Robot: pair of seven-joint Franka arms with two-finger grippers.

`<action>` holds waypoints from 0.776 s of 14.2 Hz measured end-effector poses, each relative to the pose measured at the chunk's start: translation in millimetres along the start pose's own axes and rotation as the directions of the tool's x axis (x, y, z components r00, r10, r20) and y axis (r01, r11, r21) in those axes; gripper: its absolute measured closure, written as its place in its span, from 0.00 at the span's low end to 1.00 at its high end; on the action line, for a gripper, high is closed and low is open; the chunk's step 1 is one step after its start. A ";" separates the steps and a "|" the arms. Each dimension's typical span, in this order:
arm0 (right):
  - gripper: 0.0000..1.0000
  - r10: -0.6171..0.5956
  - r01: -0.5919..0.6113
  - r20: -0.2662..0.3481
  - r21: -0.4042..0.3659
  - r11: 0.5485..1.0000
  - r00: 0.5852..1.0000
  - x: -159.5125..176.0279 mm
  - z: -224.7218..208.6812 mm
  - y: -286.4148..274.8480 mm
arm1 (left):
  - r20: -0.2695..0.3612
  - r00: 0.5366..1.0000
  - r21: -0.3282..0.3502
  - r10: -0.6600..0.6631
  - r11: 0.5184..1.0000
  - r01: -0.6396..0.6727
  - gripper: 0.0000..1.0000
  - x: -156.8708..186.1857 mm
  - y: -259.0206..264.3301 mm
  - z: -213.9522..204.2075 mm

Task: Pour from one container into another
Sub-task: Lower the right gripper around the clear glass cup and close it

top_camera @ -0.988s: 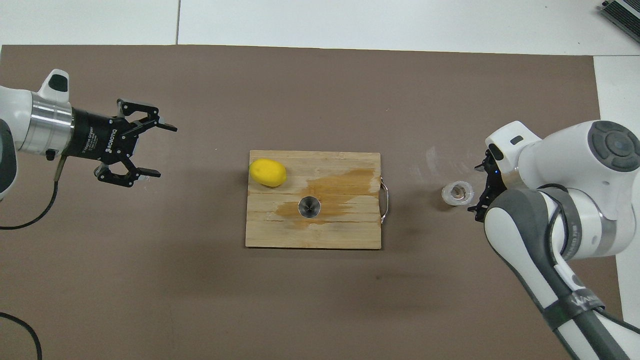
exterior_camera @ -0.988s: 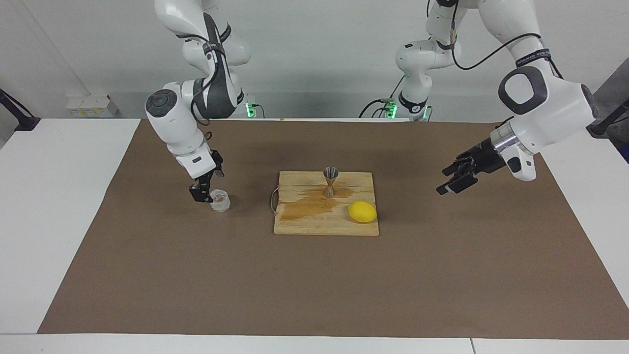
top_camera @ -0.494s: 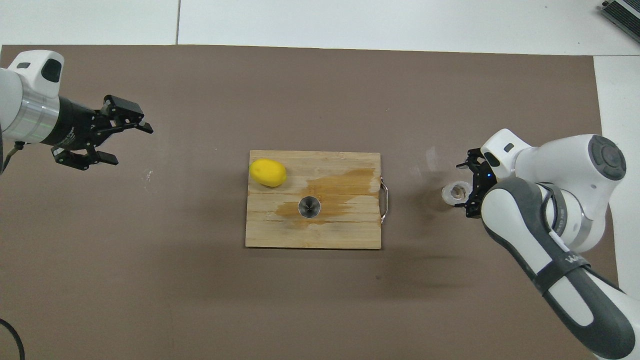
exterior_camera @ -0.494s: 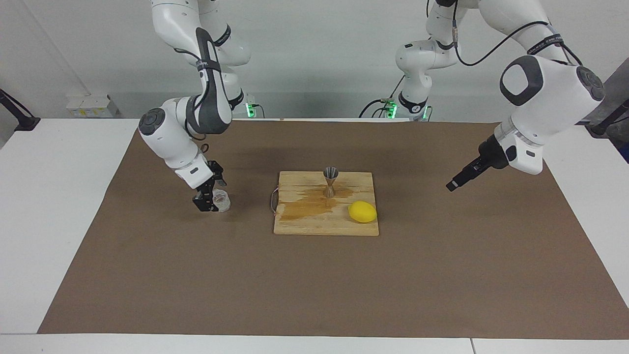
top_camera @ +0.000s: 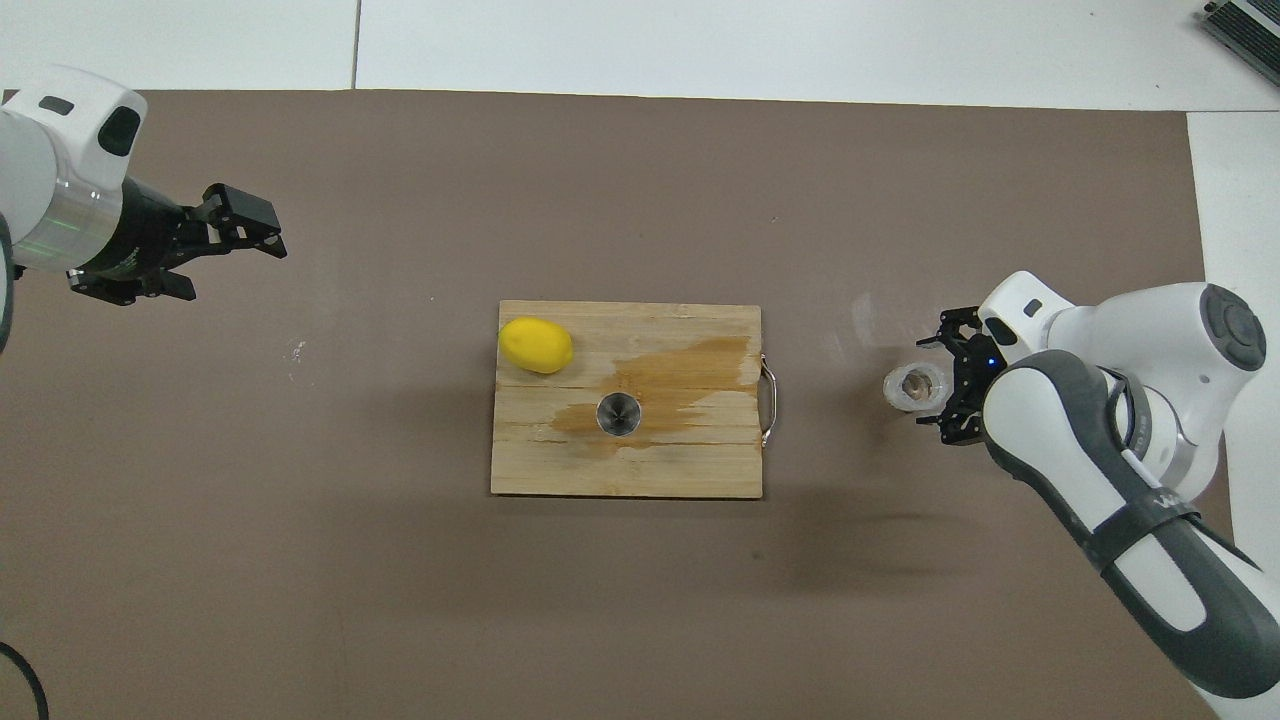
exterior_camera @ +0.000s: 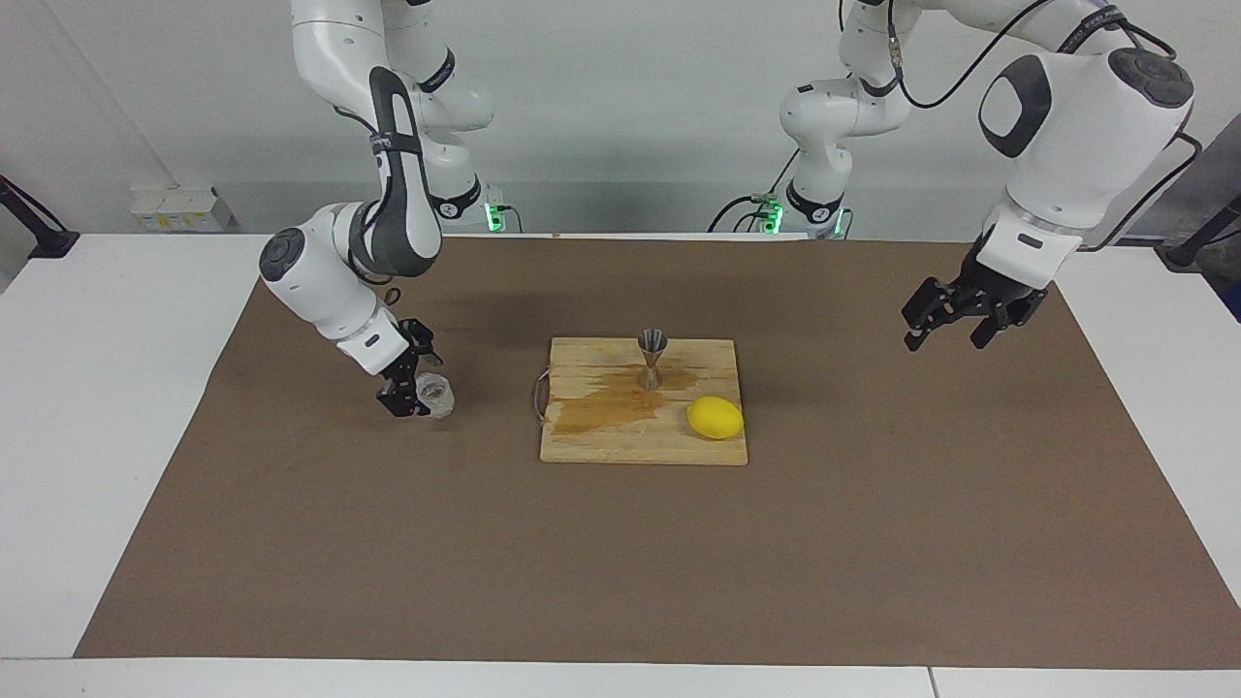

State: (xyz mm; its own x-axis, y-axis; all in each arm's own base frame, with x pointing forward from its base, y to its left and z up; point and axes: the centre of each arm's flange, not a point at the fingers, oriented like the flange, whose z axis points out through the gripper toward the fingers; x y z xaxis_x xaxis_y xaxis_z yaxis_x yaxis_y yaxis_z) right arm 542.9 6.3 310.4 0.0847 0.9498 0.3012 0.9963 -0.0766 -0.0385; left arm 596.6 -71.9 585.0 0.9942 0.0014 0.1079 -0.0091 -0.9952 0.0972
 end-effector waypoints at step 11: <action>0.00 -0.021 0.020 -0.120 -0.010 1.000 0.993 -25.5 19.9 -1.2 | 0.043 0.990 0.053 0.133 0.989 -0.135 0.00 -31.7 17.3 -47.1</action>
State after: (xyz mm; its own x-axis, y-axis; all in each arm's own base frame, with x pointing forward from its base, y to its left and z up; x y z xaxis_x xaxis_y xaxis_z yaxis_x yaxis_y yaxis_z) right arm 539.2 -11.8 283.8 0.0645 0.9081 0.4137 0.9979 -0.0605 -0.0227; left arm 559.8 -84.6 629.8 0.9879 -0.1349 0.0769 -0.1375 -0.9901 0.0295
